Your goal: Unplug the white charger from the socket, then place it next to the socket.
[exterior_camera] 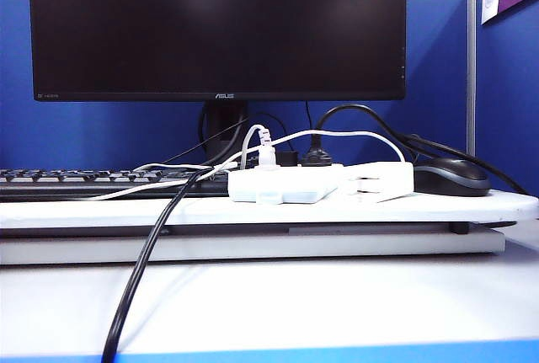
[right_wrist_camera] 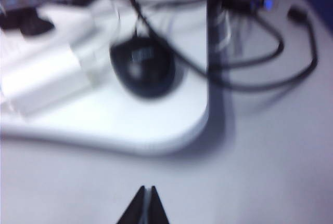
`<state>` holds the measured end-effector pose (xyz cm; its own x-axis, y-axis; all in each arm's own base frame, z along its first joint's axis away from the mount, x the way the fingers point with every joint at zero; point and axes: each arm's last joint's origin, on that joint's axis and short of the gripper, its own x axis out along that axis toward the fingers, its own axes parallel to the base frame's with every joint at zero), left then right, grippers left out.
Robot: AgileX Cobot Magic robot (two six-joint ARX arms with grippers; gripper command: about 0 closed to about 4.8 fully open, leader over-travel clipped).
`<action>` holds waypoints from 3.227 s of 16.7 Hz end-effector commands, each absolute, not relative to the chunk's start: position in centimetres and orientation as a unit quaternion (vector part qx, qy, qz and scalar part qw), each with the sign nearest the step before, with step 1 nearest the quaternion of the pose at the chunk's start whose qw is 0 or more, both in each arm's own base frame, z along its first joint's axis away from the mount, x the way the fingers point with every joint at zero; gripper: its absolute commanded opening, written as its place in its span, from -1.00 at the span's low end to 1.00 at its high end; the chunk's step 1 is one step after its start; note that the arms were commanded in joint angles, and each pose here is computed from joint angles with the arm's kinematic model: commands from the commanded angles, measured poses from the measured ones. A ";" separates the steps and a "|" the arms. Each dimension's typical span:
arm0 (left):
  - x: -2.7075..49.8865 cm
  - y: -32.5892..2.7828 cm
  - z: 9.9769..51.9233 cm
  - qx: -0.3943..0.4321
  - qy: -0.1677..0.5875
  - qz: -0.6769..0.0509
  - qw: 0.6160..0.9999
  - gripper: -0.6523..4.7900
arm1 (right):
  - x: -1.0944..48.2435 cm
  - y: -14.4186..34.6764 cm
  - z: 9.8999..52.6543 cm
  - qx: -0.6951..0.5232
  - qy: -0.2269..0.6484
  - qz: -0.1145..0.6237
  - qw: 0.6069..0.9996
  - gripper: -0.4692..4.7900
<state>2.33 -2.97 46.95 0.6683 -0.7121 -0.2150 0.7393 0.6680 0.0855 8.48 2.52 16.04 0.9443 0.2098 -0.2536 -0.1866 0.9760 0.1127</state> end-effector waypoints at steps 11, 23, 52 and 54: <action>4.2 -7.8 39.7 0.105 0.105 -0.429 0.891 -0.78 | 8.6 2.7 15.1 0.055 0.145 0.122 0.980 -0.82; 7.2 -12.4 22.2 0.028 0.069 -0.416 0.906 -0.78 | 8.6 2.7 15.1 0.055 0.145 0.122 0.980 -0.82; 9.5 -0.5 15.1 -0.003 0.086 -0.079 0.993 -0.78 | 8.6 2.7 15.2 0.055 0.143 0.123 0.981 -0.82; 9.5 -0.5 15.1 -0.001 0.087 -0.069 0.994 -0.75 | 8.6 2.7 15.2 0.055 0.143 0.123 0.981 -0.82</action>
